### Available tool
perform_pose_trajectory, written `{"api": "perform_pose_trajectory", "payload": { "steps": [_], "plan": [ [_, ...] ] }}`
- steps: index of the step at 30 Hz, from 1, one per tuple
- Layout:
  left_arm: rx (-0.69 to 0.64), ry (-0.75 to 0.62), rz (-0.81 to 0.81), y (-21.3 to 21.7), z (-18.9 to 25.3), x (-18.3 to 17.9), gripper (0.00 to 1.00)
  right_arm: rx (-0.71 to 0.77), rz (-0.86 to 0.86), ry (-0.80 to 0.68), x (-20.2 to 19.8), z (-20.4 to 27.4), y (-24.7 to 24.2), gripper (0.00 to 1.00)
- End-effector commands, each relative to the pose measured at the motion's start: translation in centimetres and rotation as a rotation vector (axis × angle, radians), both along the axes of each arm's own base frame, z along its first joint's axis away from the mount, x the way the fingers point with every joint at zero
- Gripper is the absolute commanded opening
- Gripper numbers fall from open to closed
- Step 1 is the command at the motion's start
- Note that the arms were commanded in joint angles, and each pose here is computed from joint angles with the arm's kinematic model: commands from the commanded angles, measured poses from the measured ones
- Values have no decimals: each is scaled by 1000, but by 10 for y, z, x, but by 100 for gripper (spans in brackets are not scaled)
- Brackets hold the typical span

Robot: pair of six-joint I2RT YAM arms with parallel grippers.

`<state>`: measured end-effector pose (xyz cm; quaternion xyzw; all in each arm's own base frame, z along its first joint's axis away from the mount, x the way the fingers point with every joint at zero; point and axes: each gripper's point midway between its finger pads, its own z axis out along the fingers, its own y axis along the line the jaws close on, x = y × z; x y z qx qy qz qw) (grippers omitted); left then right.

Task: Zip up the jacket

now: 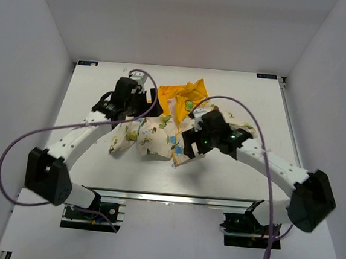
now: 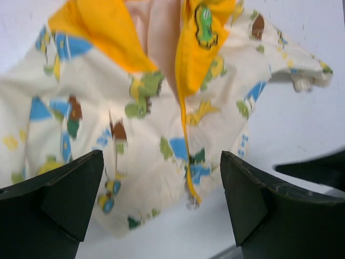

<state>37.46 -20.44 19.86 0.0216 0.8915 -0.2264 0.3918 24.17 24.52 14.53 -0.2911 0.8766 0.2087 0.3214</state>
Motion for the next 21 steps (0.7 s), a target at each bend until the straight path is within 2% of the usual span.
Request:
{"api": "perform_pose_trajectory", "payload": {
  "steps": [1,4,10,21],
  "plan": [
    [-50,40,31,8,-25,-33,98,-111,101,88,-20,-36,20,89],
    [-17,64,90,27,-43,-53,98,-166,68,112,-12,-52,30,88],
    [-16,128,97,34,-70,-76,98,-236,52,116,-6,-78,44,72],
    [-27,154,87,31,-76,-79,98,-270,14,109,3,-98,58,70]
  ]
}}
